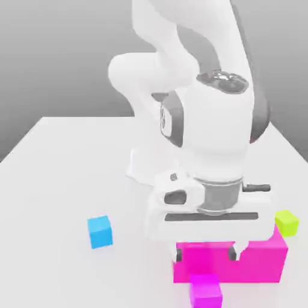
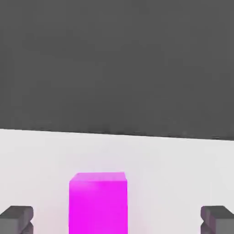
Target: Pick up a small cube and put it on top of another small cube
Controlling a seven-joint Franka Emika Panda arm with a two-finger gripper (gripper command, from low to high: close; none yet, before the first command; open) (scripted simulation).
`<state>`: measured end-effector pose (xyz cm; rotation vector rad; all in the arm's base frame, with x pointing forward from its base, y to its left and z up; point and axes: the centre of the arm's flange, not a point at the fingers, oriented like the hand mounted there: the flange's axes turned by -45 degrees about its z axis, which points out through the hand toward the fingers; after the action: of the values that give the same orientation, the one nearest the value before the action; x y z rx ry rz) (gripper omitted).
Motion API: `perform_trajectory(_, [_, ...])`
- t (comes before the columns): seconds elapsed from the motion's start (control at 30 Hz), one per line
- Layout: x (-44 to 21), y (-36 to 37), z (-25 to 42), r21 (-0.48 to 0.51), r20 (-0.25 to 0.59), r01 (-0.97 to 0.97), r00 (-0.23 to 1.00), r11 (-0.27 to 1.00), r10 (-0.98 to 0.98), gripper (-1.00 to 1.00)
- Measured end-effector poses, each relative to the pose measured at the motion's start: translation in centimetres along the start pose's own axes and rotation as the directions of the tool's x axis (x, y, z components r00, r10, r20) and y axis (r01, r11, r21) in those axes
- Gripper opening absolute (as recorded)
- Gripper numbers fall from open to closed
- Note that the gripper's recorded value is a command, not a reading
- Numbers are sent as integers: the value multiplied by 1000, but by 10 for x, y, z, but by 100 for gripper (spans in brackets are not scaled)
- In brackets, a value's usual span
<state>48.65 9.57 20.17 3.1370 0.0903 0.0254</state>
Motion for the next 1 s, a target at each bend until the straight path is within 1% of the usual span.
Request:
perform_trajectory(0.13, [-3,-2,55,4,15,1,1000,1000,-1,0])
perform_trajectory(0.17, [-4,-3,65,4,16,1,1000,1000,-2,-100])
perform_trajectory(0.37, [-4,-3,70,4,15,2,1000,1000,-2,-100])
perform_trajectory(0.53, [-3,-3,21,4,15,1,1000,1000,-1,-100])
perform_trajectory(0.57, [-1,-9,8,3,5,31,1000,1000,-31,-100])
perform_trajectory(0.63, [7,-53,-16,-8,-52,187,981,982,-187,-100])
perform_trajectory(0.77, [-42,-154,-45,20,-75,246,967,969,-244,-100])
perform_trajectory(0.9, [-103,-201,-49,38,-35,167,986,985,-165,-100])
perform_trajectory(1.0, [-151,-227,-48,33,1,101,995,994,-101,-100])
